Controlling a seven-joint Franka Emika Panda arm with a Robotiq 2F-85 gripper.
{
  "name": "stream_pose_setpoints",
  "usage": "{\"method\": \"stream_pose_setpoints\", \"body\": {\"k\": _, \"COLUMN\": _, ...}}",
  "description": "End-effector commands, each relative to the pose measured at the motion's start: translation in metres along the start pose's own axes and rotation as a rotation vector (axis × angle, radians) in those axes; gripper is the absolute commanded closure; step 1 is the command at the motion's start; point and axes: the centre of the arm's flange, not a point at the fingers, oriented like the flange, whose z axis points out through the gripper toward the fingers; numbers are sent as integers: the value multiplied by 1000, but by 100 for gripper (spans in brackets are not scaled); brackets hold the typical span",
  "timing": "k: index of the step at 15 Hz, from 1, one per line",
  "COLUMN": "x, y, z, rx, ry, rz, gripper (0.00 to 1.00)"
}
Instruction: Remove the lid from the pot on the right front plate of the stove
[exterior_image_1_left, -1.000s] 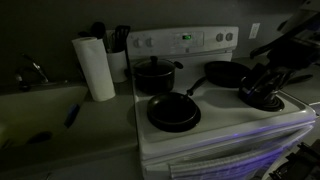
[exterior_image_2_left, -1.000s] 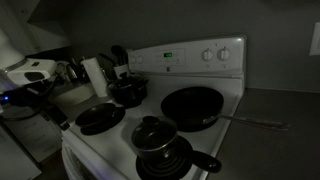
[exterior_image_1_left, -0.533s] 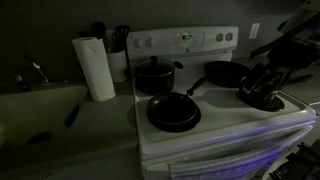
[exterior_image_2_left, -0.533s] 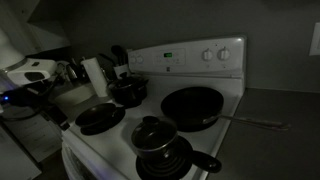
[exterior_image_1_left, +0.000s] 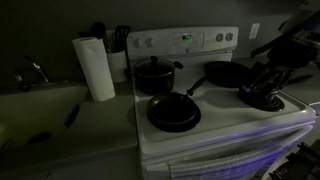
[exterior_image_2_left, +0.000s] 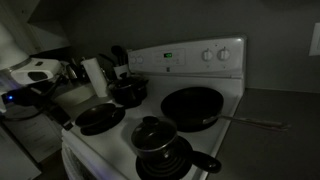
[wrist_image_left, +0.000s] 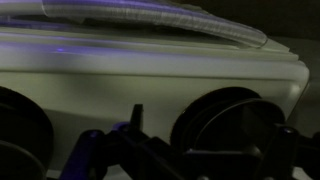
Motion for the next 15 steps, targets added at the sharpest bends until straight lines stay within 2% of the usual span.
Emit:
{"method": "stream_pose_setpoints", "body": {"k": 1, "x": 3, "y": 7, "z": 0, "rx": -31, "ry": -5, "rz": -69, "gripper": 0}}
{"method": "stream_pose_setpoints", "body": {"k": 4, "x": 9, "y": 25, "z": -6, "rx": -81, "ry": -86, "rz": -213, "gripper": 0}}
{"method": "stream_pose_setpoints", "body": {"k": 9, "x": 27, "y": 70, "z": -14, "rx": -111, "ry": -206, "rz": -466, "gripper": 0}}
{"method": "stream_pose_setpoints", "body": {"k": 10, "x": 31, "y": 81, "z": -19, "rx": -162, "ry": -205, "rz": -482, "gripper": 0}}
{"method": "stream_pose_setpoints", "body": {"k": 11, "x": 19, "y": 65, "z": -9, "rx": -115, "ry": -180, "rz": -422, "gripper": 0}}
{"method": "stream_pose_setpoints", "body": {"k": 15, "x": 20, "y": 66, "z": -10, "rx": -121, "ry": -181, "rz": -425, "gripper": 0}}
